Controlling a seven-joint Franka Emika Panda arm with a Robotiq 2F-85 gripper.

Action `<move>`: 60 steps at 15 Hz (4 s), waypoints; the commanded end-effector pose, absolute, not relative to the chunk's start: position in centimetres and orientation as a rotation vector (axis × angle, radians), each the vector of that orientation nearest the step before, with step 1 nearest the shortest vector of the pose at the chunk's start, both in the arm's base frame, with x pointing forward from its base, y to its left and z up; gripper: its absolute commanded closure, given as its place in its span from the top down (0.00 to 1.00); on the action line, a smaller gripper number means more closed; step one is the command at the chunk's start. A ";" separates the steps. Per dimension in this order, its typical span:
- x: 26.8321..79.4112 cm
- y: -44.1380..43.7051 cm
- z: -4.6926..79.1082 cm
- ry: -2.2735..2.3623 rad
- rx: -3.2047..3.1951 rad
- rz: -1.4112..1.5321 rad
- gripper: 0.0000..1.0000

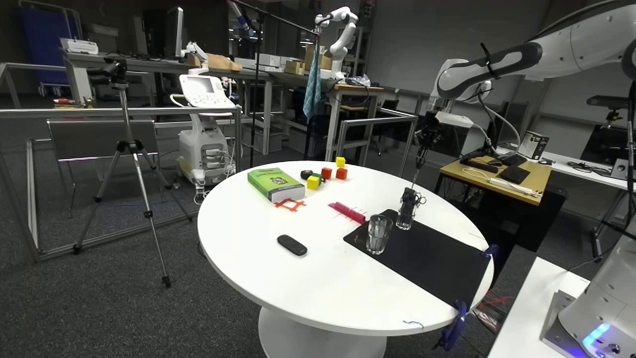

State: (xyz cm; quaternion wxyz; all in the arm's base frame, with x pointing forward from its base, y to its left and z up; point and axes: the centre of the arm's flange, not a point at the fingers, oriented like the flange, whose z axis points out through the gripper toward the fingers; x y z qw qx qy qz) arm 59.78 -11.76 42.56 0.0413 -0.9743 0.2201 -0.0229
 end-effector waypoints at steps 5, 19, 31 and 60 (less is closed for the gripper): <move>60.8 -11.7 41.2 0.639 -2.962 -0.080 0.02; 62.0 -10.5 35.6 0.567 -2.981 0.020 0.02; 62.0 -10.7 31.2 0.552 -3.025 0.156 0.02; 62.7 -8.6 40.4 0.583 -2.960 -0.060 1.00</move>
